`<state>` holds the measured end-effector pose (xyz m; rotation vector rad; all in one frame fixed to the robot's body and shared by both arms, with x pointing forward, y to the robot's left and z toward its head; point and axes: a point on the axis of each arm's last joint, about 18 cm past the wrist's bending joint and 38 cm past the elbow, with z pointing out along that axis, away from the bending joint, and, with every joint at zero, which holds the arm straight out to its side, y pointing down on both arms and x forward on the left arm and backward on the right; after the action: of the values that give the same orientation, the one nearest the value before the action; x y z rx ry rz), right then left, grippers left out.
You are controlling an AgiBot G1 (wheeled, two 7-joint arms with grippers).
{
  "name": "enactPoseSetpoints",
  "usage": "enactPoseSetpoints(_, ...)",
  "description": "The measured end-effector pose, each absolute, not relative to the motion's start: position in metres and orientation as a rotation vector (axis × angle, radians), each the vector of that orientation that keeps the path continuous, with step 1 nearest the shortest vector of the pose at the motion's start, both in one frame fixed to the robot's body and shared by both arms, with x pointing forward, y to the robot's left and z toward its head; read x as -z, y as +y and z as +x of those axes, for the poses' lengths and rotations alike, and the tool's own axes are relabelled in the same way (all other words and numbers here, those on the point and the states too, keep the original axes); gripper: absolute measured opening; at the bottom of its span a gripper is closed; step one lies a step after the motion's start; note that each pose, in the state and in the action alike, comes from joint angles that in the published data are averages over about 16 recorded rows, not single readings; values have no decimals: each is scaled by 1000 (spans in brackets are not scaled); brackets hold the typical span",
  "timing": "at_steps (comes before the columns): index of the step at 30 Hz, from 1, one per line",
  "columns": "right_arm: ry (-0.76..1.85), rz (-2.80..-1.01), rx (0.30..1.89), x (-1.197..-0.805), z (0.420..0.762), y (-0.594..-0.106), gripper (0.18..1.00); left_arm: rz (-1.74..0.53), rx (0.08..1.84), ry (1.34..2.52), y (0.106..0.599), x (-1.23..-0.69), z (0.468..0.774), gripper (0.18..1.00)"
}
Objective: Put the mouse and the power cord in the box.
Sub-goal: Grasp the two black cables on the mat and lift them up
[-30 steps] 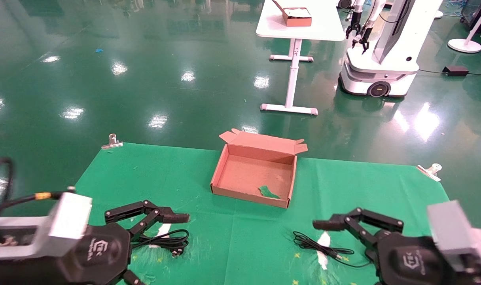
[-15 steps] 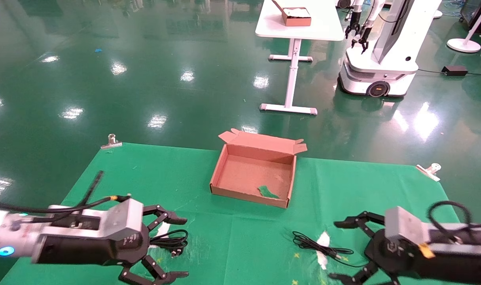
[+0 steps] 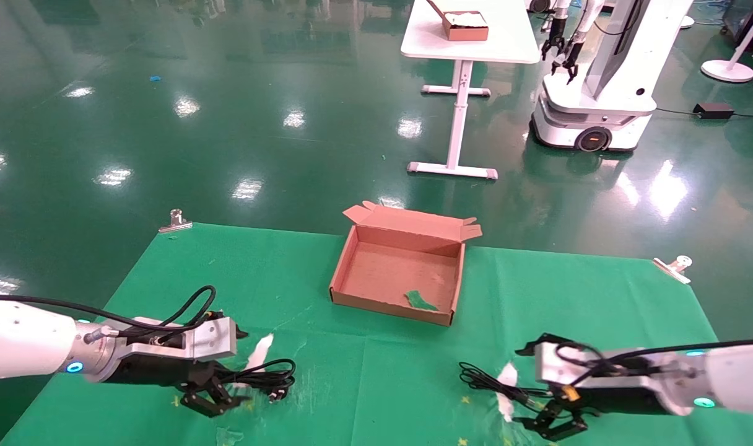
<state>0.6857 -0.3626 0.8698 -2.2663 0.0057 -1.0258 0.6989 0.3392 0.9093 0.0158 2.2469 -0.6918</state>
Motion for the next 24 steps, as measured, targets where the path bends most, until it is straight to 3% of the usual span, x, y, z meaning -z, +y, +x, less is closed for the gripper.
enactPoseSetpoints(10,-29,-2327,1089,-860,704,-352,1001,2,525,2232,345,-898,720,1000)
enactPoseSetpoints(24,-52,-2324,1126,-860,710,-347,992,9,465,2231,349,-897,724,996)
